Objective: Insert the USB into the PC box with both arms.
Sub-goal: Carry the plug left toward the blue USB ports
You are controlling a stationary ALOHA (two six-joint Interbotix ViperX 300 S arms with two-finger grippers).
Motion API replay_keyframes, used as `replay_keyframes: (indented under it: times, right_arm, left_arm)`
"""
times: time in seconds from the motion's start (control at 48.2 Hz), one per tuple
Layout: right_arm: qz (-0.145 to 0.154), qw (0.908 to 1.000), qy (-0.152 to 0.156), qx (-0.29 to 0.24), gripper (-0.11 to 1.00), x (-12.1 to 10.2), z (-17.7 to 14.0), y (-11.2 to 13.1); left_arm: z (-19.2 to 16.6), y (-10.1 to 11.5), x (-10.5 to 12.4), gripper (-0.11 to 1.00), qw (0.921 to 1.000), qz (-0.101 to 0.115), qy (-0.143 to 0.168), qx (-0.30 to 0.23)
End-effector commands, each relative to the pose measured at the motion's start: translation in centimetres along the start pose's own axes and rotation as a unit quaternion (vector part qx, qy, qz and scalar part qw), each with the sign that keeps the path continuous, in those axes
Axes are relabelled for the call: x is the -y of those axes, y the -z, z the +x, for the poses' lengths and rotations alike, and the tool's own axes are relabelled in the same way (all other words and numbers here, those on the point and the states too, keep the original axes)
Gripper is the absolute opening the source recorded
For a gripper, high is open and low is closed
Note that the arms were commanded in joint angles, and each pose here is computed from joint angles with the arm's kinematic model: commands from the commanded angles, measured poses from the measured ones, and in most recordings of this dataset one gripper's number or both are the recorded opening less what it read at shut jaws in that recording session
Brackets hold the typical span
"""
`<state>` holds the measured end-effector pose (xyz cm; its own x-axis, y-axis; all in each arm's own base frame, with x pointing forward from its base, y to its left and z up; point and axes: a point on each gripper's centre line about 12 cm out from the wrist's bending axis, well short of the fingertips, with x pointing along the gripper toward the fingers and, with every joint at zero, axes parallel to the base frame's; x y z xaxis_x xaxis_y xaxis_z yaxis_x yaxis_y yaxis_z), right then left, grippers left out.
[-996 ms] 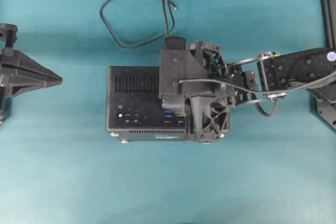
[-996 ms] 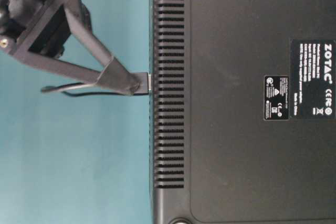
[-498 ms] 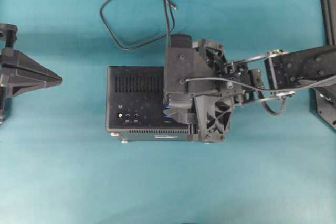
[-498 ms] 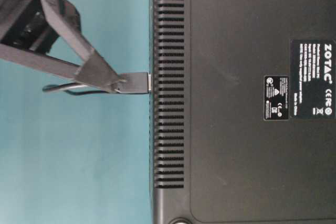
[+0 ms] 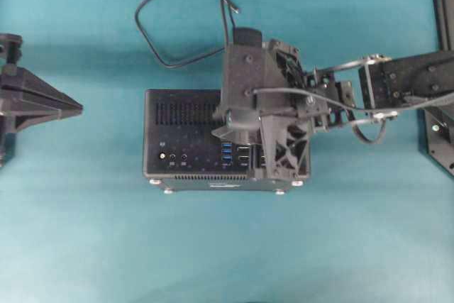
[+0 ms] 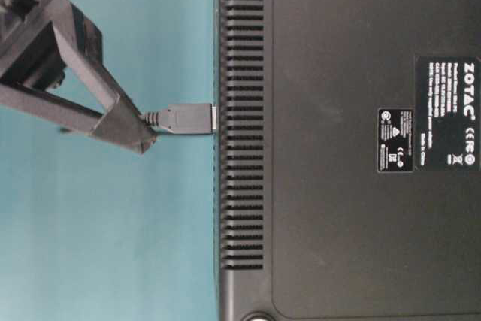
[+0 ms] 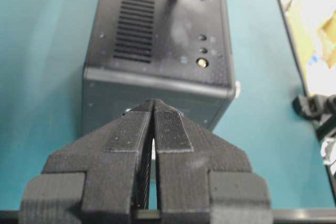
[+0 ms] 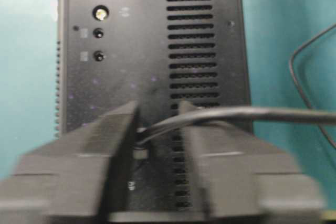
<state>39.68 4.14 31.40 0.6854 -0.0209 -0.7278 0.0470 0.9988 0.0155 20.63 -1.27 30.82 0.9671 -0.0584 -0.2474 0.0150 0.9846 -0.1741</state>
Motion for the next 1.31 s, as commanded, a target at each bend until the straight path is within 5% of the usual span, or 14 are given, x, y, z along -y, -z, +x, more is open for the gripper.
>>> replay_keyframes:
  times: [0.0, 0.207, 0.892, 1.079, 1.286]
  right_arm:
    - [0.003, 0.9998, -0.001, 0.017, 0.16, 0.3, -1.6, -0.7]
    - [0.004, 0.9999, -0.008, 0.015, 0.06, -0.2, -1.4, -0.6]
    - [0.012, 0.9996, -0.016, 0.019, 0.06, -0.3, -0.5, -0.1]
    - [0.013, 0.9992, -0.020, 0.033, 0.12, -0.3, -0.9, -0.1]
    - [0.016, 0.9982, -0.022, 0.053, 0.30, 0.0, -1.6, -0.4]
  left_arm:
    - [-0.2, -0.6, 0.1, 0.00, 0.9999, -0.001, 0.002, 0.011]
    - [-0.3, -0.5, 0.1, 0.00, 1.0000, 0.000, 0.002, 0.007]
    - [-0.3, -0.3, 0.1, 0.00, 1.0000, -0.001, 0.002, 0.005]
    - [-0.3, -0.3, 0.1, 0.00, 1.0000, -0.001, 0.001, 0.004]
    - [-0.3, -0.3, 0.1, 0.00, 1.0000, -0.001, 0.001, 0.004]
